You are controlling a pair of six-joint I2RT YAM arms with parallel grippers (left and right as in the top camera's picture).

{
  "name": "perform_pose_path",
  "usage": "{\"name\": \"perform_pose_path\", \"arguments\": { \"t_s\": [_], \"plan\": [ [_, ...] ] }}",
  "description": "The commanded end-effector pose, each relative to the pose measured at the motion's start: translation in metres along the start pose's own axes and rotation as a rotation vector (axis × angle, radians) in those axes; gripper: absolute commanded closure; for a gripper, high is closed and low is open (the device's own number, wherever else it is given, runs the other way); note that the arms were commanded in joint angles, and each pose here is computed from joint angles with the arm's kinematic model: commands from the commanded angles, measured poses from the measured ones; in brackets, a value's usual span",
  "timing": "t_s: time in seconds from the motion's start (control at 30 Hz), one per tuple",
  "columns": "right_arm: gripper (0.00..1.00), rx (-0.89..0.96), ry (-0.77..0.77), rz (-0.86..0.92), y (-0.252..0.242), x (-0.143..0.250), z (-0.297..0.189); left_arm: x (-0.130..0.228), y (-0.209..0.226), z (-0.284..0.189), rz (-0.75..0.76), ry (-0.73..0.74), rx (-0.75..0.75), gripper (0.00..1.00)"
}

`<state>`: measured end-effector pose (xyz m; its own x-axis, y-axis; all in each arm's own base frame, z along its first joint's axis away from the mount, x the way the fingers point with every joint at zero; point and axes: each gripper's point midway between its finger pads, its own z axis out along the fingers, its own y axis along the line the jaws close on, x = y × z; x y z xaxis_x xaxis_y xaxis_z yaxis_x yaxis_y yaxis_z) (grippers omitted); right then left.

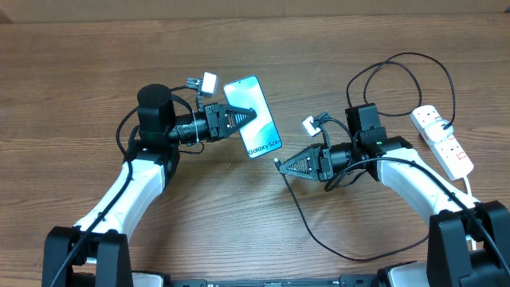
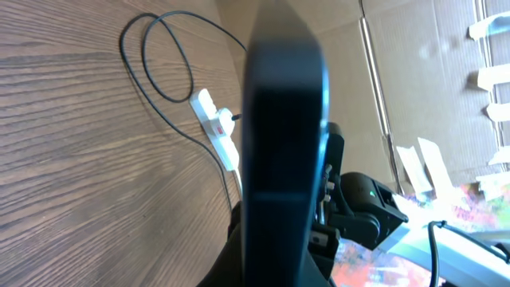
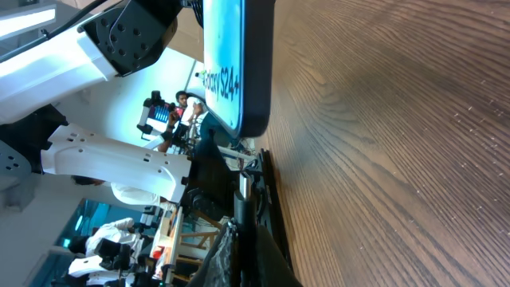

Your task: Plug charger to phone and switch on socket

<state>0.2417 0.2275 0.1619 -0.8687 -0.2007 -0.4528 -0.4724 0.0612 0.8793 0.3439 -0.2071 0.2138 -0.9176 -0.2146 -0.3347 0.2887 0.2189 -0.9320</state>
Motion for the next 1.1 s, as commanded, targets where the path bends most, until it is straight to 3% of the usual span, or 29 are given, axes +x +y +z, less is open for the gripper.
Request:
{"name": "perform_pose_path", "arguments": {
  "t_s": [0.0,0.3,1.07],
  "plan": [
    [0.96,-0.024,-0.001,-0.038,0.011,-0.006,0.001,-0.005,-0.004,0.003,-0.002,-0.012,0.000,0.95],
    [0.96,-0.031,0.054,-0.067,0.016,0.002,0.018,0.004,-0.008,0.014,0.008,0.009,0.002,0.96],
    [0.96,0.015,0.025,-0.054,0.006,-0.003,0.009,-0.005,-0.003,0.003,-0.002,-0.016,-0.007,0.96]
  ]
}}
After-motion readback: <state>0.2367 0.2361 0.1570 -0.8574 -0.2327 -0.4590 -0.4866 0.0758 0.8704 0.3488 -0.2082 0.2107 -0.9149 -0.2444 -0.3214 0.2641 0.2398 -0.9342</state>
